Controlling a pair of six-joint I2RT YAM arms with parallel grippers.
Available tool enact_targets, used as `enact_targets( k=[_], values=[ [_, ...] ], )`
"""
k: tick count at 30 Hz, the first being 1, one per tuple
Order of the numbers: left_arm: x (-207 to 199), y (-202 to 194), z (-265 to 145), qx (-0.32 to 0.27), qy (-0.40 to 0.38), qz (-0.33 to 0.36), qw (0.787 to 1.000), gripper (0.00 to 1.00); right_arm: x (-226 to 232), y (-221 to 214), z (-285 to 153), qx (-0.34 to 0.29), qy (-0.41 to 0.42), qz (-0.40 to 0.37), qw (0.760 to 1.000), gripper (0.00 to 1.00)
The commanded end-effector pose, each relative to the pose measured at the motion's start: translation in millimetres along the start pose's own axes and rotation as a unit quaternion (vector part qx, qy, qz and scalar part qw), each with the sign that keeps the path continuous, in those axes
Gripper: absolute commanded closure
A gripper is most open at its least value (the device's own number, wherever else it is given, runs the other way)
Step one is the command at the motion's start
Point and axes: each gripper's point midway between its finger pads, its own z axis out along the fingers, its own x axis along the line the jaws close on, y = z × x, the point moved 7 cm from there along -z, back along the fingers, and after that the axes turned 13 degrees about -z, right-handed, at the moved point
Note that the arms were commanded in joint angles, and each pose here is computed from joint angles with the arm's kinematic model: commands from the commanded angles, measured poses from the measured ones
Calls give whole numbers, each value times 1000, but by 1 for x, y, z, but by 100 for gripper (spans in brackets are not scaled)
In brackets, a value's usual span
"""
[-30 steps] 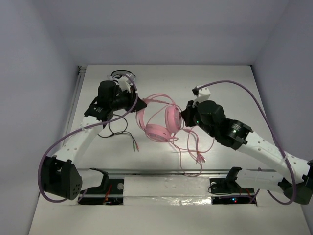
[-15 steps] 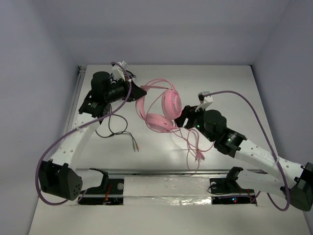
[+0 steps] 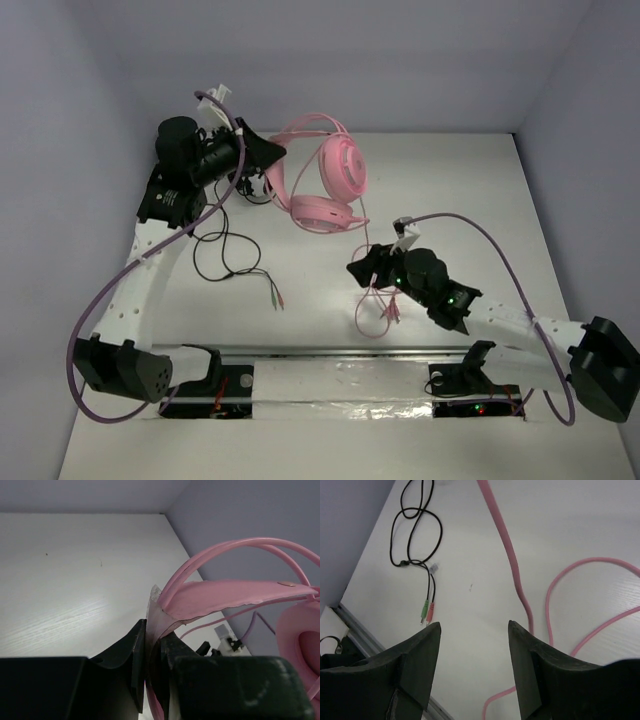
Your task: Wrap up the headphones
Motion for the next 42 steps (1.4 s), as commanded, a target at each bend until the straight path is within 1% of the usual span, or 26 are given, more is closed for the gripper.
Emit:
enact_targets(
  k=[1,6,9,10,11,12,14,15,16,17,18,20,22,25,28,29,30,32,33,34,35,37,38,39,41,42],
  values=[
    [-40,28,-13,-37,-58,0,998,100,0,10,4,-47,5,25,999,38],
    [-50,39,-12,-36,-71,-5,997,100,-6,-7,23,-18,-5,23,1000,37],
    [-53,40,-14,-36,-70,-2,997,100,-10,-2,28,-25,-23,25,999,37],
    [-51,44,-16,-44,-63,-1,997,100,-7,0,27,-27,-14,25,999,38],
    [-51,45,-16,-44,-58,-1,997,100,-4,5,24,-32,-4,23,999,45],
    [-52,45,-16,-45,-57,0,997,100,-3,5,21,-25,-1,21,999,49],
    [-52,47,-15,-45,-57,0,997,100,-1,17,10,-41,-1,22,999,48],
    [-51,49,-16,-49,-55,-1,997,100,-5,13,5,-35,-11,20,999,46],
    [-51,50,-16,-51,-54,0,997,100,-8,20,-2,-52,-25,20,998,40],
    [-53,52,-15,-53,-55,1,997,100,-9,21,-5,-53,-28,18,998,28],
    [-54,54,-15,-56,-56,3,997,100,-17,20,-6,-46,-42,18,998,25],
    [-57,56,-15,-57,-64,2,996,100,-22,22,0,-38,-42,17,998,24],
    [-59,58,-15,-60,-67,2,996,100,-22,29,9,-35,-32,16,999,26],
    [-61,60,-15,-63,-67,1,996,100,-20,31,24,-24,-19,1,1000,31],
    [-61,61,-14,-67,-67,-1,996,100,-20,30,40,-16,-7,-6,1000,42],
    [-59,62,-13,-68,-65,-3,996,100,-18,30,43,-14,3,-7,1000,47],
    [-58,61,-12,-67,-63,-4,996,100,-16,31,47,-20,13,-7,1000,49],
    [-54,61,-9,-68,-59,-8,996,100,-8,20,53,2,60,2,998,50],
    [-52,60,-9,-70,-57,-9,996,100,-4,20,55,-9,80,3,997,50],
    [-51,60,-8,-71,-56,-10,996,100,-2,10,58,8,103,3,995,49],
    [-49,58,-6,-67,-61,-15,996,100,2,10,61,3,123,10,992,46],
    [-49,57,-4,-64,-69,-21,995,100,4,3,65,13,139,17,990,45],
    [-49,57,-3,-63,-70,-26,995,100,2,-4,68,21,135,29,990,46],
    [-49,58,-3,-64,-70,-26,995,100,2,-3,69,13,136,33,990,48],
    [-53,62,-5,-77,-68,-23,994,100,-2,-13,64,15,129,49,990,57],
    [-54,64,-6,-82,-67,-23,994,100,-2,-12,63,6,127,56,990,60]
  ],
)
